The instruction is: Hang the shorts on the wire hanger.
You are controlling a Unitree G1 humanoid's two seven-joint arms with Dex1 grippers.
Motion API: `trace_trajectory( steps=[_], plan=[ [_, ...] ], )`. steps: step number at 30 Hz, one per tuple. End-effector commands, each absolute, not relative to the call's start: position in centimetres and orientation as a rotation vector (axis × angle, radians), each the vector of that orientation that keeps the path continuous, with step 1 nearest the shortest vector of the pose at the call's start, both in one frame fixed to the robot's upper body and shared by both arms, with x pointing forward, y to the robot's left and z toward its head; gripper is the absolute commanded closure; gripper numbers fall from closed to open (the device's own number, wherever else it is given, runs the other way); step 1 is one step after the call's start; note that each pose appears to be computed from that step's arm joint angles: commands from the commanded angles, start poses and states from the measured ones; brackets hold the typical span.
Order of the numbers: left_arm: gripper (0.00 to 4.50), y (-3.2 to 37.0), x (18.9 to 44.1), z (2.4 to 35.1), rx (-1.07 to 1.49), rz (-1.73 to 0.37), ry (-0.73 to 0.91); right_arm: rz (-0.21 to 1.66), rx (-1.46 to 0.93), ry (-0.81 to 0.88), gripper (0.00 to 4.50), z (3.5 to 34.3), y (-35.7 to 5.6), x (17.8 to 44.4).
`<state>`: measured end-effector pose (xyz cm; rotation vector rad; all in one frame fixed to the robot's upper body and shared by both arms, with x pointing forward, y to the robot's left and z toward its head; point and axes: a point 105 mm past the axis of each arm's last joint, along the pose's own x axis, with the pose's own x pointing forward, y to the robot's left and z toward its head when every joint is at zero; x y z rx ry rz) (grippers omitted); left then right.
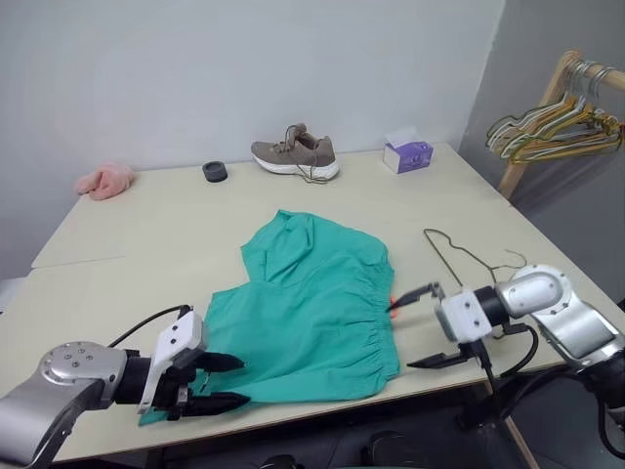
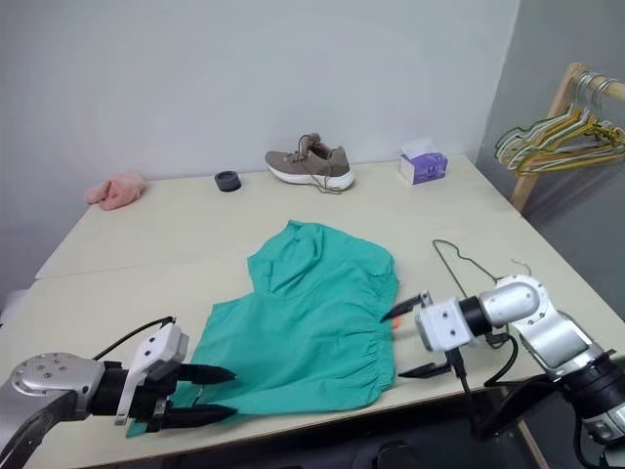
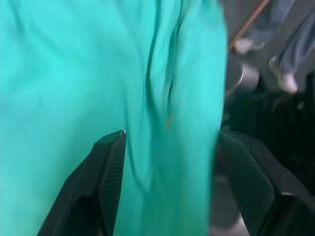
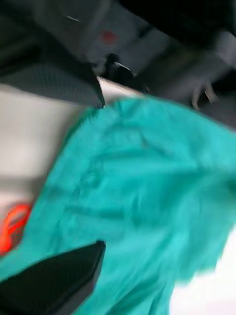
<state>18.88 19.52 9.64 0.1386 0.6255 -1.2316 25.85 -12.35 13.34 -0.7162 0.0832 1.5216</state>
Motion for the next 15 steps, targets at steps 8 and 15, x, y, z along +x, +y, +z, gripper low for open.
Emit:
trace_trajectory(
  steps=[8,15],
  plan=[
    [0.61,17.4,19.3,12.5,0.106,-1.374,0.586,0.801,-0.430,0.065,0.00,16.8,-19.7,30.6],
    [0.02,16.9,20.8,13.6,0.246,-1.368,0.464,0.663,-0.408,0.078,0.00,16.1,-21.4,30.8]
  ],
)
